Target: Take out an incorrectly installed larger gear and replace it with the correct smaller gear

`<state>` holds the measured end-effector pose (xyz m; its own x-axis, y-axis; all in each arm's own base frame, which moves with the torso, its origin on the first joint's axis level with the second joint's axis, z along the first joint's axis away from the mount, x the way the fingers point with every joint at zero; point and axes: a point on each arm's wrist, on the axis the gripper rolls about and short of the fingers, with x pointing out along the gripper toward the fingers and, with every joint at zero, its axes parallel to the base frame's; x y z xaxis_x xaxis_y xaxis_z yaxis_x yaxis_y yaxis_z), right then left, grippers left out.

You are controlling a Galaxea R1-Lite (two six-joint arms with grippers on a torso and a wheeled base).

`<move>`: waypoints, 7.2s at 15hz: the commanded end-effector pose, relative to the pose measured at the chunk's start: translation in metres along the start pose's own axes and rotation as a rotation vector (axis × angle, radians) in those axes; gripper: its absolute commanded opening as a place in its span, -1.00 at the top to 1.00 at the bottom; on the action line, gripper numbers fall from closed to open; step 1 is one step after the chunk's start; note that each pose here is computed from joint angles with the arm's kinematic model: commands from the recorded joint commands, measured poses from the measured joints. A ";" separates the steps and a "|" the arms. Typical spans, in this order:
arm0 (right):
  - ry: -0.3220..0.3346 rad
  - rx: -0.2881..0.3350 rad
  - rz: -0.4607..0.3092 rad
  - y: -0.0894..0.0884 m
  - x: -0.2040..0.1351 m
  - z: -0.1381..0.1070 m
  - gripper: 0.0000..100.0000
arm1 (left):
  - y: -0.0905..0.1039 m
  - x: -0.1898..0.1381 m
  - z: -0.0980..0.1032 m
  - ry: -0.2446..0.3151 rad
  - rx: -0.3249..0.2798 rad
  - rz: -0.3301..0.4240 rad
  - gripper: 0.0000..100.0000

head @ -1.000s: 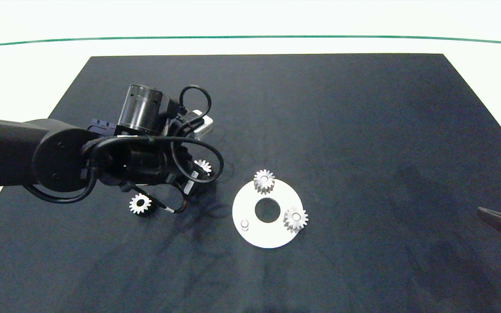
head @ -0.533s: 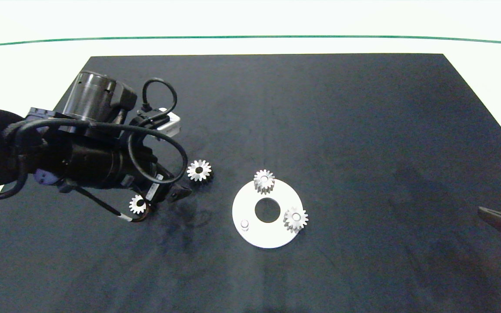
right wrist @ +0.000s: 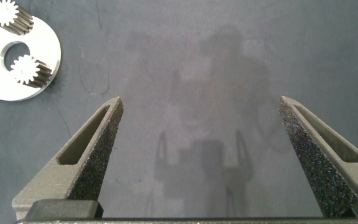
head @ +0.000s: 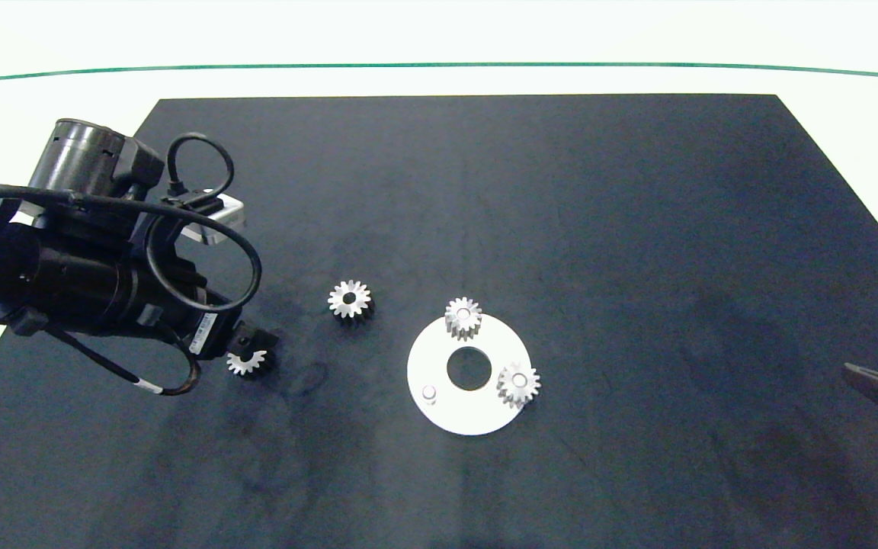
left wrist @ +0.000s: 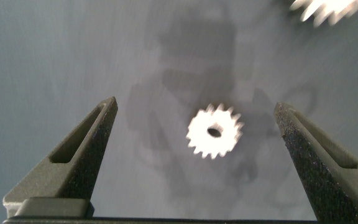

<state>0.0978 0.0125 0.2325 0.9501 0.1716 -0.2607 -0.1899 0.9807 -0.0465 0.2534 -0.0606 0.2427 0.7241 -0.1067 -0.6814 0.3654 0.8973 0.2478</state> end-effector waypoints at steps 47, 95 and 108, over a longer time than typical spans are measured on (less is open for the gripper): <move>0.029 -0.001 0.002 0.001 0.002 -0.010 -1.00 | -0.005 0.040 -0.035 0.064 -0.110 -0.069 -0.18; -0.040 0.008 -0.031 0.001 -0.023 -0.015 -1.00 | -0.188 -0.026 -0.006 -0.140 0.355 -0.246 0.56; -0.023 0.023 -0.015 0.002 -0.021 -0.020 -1.00 | -0.182 0.002 0.011 -0.105 0.346 -0.183 0.56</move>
<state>0.0726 0.0085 0.2191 0.9584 0.1580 -0.2376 -0.1692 0.9852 -0.0274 0.1943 -0.2286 0.2044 0.6782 -0.3157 -0.6636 0.6571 0.6648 0.3553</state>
